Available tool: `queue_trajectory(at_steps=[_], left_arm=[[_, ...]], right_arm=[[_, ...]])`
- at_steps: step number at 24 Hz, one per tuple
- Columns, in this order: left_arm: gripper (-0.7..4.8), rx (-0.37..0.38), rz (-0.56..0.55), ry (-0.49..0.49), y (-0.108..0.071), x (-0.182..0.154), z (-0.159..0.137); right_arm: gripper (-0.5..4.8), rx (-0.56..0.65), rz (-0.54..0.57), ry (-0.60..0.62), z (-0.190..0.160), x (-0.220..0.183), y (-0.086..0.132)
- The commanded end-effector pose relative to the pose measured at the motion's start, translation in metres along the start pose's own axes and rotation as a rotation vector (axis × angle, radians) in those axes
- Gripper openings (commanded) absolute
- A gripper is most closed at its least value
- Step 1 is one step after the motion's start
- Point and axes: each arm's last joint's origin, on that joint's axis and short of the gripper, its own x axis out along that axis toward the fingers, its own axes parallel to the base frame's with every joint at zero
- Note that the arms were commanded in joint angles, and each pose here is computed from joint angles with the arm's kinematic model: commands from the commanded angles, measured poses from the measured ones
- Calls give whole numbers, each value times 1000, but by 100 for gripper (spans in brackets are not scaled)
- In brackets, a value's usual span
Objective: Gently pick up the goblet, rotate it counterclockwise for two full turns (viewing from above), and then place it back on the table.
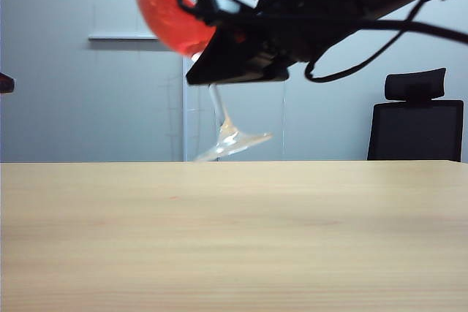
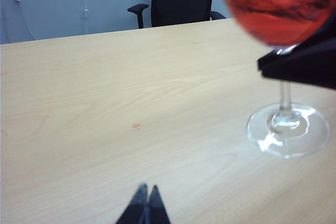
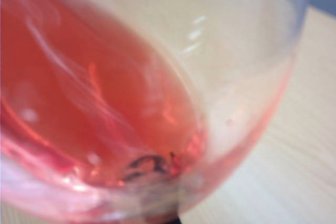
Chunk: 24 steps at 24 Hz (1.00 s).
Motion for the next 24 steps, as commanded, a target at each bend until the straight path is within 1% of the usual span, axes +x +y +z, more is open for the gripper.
queue_trajectory(at_steps=[1, 4, 7, 9, 11, 13, 17, 22, 24], left_arm=[[-5, 1, -1, -10, 0, 0, 2], [-5, 1, -1, -10, 0, 0, 2], [-5, 1, -1, -10, 0, 0, 2], [-5, 1, -1, -10, 0, 0, 2], [-5, 1, -1, -10, 0, 0, 2], [-5, 1, -1, -10, 0, 0, 2], [-5, 1, -1, -10, 0, 0, 2], [-5, 1, -1, -10, 0, 0, 2], [-5, 1, -1, -10, 0, 0, 2]], right_arm=[[-4, 14, -21, -187, 12, -14, 1], [-4, 39, -18, -288, 6, -22, 6], [-4, 91, -28, -391, -1, -31, 7], [-4, 171, -82, -480, -13, -43, 8], [-4, 191, -122, -507, -18, -48, 8], [-4, 202, -166, -511, -24, -52, 8], [-4, 227, -277, -477, -33, -52, 4], [-4, 272, -317, -443, -42, -44, -10], [-4, 266, -312, -446, -47, -37, -15]])
